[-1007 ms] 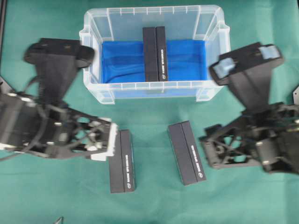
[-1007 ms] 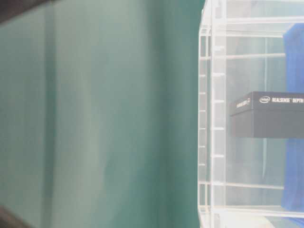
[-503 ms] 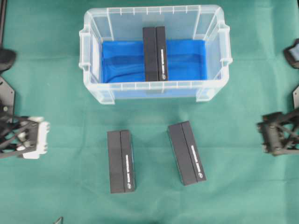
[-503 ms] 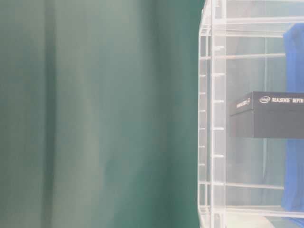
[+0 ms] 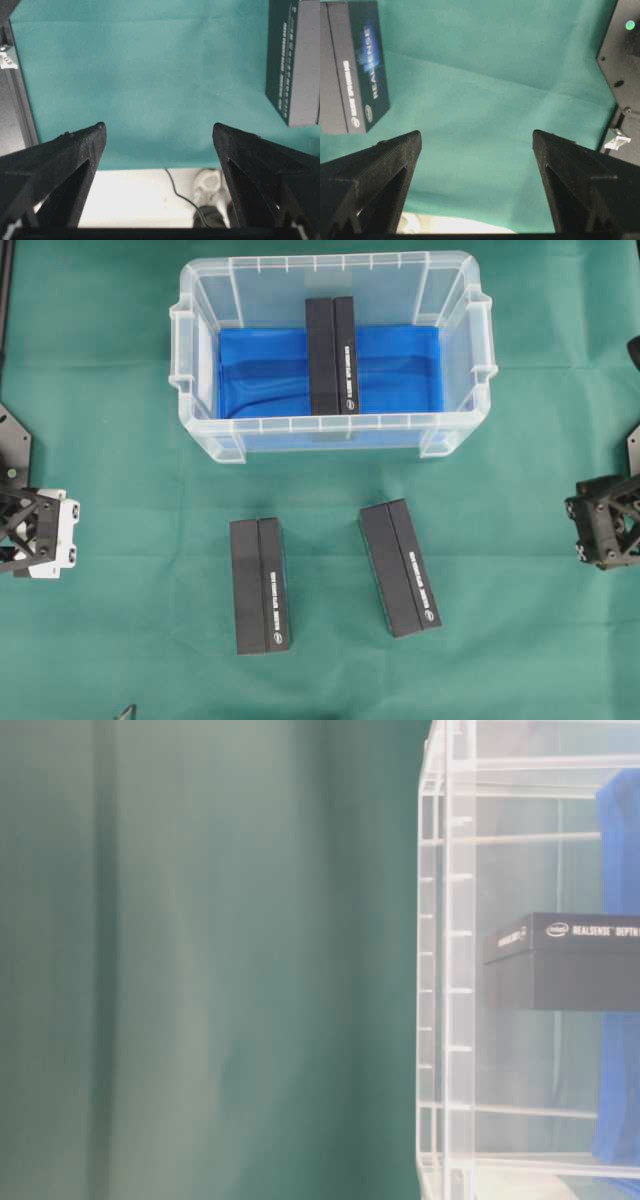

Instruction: Take the box out of the case with both arms.

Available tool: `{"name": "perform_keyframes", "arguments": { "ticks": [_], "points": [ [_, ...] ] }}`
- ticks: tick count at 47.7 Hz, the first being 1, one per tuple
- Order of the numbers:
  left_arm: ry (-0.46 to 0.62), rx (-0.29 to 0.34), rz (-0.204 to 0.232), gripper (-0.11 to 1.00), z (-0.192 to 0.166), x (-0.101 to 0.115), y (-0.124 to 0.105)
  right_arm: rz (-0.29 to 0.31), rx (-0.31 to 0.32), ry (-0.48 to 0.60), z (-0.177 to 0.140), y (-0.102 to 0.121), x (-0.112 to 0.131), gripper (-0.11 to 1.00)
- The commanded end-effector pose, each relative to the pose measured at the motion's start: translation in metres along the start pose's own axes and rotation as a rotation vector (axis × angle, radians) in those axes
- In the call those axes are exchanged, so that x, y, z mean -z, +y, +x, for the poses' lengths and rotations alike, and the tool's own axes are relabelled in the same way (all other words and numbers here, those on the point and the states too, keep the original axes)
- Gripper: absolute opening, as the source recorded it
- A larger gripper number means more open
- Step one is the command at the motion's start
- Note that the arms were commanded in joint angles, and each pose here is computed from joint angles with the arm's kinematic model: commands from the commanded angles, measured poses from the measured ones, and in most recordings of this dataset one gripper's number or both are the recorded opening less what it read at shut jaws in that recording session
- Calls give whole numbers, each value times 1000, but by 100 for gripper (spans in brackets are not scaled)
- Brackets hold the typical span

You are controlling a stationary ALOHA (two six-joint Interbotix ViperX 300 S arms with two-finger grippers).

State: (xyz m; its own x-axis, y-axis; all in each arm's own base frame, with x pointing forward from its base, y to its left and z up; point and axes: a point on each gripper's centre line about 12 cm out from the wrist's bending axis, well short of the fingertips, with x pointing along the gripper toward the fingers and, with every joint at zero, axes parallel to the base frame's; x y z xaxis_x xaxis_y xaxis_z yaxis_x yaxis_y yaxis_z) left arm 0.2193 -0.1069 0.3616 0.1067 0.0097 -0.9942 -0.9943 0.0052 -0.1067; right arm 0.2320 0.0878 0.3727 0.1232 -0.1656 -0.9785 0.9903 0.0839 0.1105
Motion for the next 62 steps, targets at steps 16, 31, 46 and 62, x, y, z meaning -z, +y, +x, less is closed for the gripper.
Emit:
{"name": "perform_keyframes", "arguments": {
  "ticks": [16, 31, 46, 62],
  "points": [
    [9, 21, -10, 83, -6, 1, -4, -1, -18, 6, -5, 0, 0, 88],
    [11, 29, -15, 83, -7, -1, -11, 5, -14, -3, -4, -1, -6, 88],
    [-9, 38, -38, 83, -9, -44, -17, 15, -1, -27, 2, -2, -53, 87],
    [-38, 40, -33, 83, -10, -96, -24, 6, 29, -50, 10, -7, -108, 87]
  ]
}}
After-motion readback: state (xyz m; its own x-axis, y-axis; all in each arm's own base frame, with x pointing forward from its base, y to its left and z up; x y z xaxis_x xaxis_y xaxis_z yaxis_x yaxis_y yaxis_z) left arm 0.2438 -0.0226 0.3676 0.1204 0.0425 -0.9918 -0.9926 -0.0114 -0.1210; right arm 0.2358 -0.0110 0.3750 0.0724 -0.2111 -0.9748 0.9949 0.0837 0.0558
